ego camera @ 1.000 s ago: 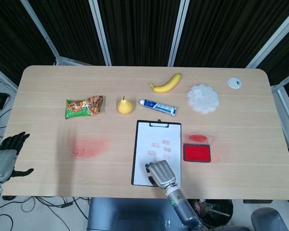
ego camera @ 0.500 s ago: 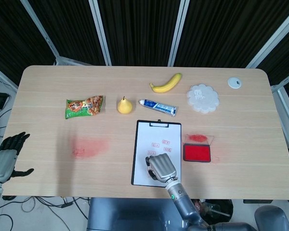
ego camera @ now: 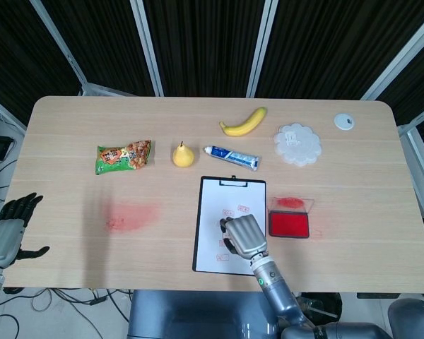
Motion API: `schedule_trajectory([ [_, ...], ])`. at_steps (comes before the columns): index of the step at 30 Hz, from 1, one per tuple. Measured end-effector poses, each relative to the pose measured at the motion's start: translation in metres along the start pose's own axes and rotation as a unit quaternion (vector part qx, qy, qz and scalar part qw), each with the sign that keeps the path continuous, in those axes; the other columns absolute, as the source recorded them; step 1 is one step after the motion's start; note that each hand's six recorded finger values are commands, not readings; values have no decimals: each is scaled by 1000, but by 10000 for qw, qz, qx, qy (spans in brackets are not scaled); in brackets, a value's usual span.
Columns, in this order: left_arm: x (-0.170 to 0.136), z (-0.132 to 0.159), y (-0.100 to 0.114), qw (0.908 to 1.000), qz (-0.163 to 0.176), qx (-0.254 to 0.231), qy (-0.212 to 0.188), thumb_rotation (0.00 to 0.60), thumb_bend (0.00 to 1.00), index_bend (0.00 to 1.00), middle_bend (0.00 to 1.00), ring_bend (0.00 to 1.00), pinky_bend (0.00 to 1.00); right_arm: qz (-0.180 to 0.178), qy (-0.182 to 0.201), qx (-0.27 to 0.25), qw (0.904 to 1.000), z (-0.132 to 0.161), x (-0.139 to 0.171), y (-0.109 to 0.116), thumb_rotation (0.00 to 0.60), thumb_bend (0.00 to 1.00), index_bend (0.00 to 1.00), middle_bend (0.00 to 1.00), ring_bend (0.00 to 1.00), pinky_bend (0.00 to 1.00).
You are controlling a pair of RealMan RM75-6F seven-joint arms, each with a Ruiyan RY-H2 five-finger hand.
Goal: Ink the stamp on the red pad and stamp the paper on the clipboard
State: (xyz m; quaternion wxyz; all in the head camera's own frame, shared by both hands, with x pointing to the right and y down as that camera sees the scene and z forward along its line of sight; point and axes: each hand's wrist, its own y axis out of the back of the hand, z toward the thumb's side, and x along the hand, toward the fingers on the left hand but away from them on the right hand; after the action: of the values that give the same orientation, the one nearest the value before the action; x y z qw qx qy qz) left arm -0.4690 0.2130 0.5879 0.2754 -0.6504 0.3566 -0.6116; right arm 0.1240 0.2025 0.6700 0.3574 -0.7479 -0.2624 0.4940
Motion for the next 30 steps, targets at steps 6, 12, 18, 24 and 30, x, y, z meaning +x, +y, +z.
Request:
schedule_trajectory([
  [6, -1, 1, 1, 10000, 82, 13, -21, 600, 40, 0, 0, 0, 0, -59, -310, 112, 9994, -34, 12, 12, 600, 716, 932, 886, 882, 875],
  [12, -2, 1, 2, 9998, 162, 45, -52, 600, 40, 0, 0, 0, 0, -103, -664, 201, 9975, -73, 30, 22, 600, 694, 931, 877, 874, 869],
  [18, -3, 1, 3, 9997, 214, 70, -64, 600, 40, 0, 0, 0, 0, -9, -967, 184, 9951, -106, 49, 17, 600, 663, 931, 863, 853, 867],
  [24, -4, 2, 3, 9996, 240, 118, -87, 600, 40, 0, 0, 0, 0, 57, -1267, 224, 9917, -135, 61, 8, 600, 638, 931, 845, 843, 867],
  [30, -4, 2, 3, 9995, 254, 169, -123, 600, 40, 0, 0, 0, 0, 81, -1580, 290, 9870, -165, 68, 2, 600, 603, 931, 831, 831, 867],
])
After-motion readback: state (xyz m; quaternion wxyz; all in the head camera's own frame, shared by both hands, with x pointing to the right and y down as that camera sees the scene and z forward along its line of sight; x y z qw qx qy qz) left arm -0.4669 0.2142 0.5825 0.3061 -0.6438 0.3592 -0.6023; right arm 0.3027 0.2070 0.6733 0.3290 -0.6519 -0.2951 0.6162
